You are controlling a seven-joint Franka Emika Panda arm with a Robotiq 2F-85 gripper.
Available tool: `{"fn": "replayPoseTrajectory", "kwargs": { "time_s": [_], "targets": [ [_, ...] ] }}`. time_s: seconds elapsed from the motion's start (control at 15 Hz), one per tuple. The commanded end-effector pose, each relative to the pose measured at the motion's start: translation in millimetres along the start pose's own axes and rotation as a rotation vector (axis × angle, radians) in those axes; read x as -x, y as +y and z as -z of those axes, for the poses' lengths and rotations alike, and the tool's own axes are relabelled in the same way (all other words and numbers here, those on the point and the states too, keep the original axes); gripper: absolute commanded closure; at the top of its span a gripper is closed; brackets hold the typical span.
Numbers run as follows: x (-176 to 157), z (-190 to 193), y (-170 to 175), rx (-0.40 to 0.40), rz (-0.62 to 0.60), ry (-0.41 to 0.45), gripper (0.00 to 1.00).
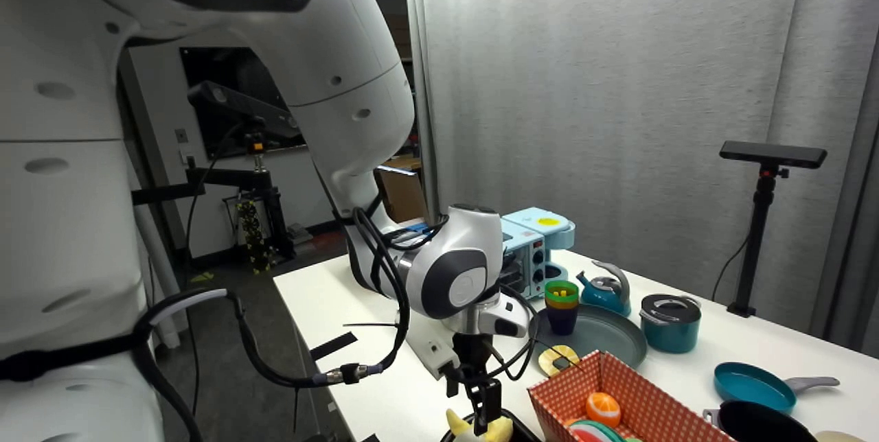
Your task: Remove the plush toys from the black tray and place them in the basket
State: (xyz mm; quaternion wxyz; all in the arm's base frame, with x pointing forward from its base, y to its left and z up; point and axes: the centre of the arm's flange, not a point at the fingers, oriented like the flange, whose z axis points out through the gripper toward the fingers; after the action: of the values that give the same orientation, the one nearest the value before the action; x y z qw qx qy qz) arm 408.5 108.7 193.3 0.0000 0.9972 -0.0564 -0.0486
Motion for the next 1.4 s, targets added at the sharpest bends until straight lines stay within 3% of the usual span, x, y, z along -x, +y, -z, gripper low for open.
{"fn": "replayPoseTrajectory", "kwargs": {
  "time_s": [0.0,0.13,0.33,0.8,0.93,1.33],
  "targets": [
    [-20,-20,4,-0.002,-0.008,0.009,0.05],
    [-24,-28,13,0.004,-0.028,0.0,0.06],
    [-28,-36,24,0.013,-0.062,-0.018,0.4],
    [-40,-25,31,0.025,-0.091,-0.007,0.94],
    [-37,-10,26,0.009,-0.091,-0.013,1.0],
    [-30,73,15,-0.014,-0.117,-0.096,0.98]
  ]
}}
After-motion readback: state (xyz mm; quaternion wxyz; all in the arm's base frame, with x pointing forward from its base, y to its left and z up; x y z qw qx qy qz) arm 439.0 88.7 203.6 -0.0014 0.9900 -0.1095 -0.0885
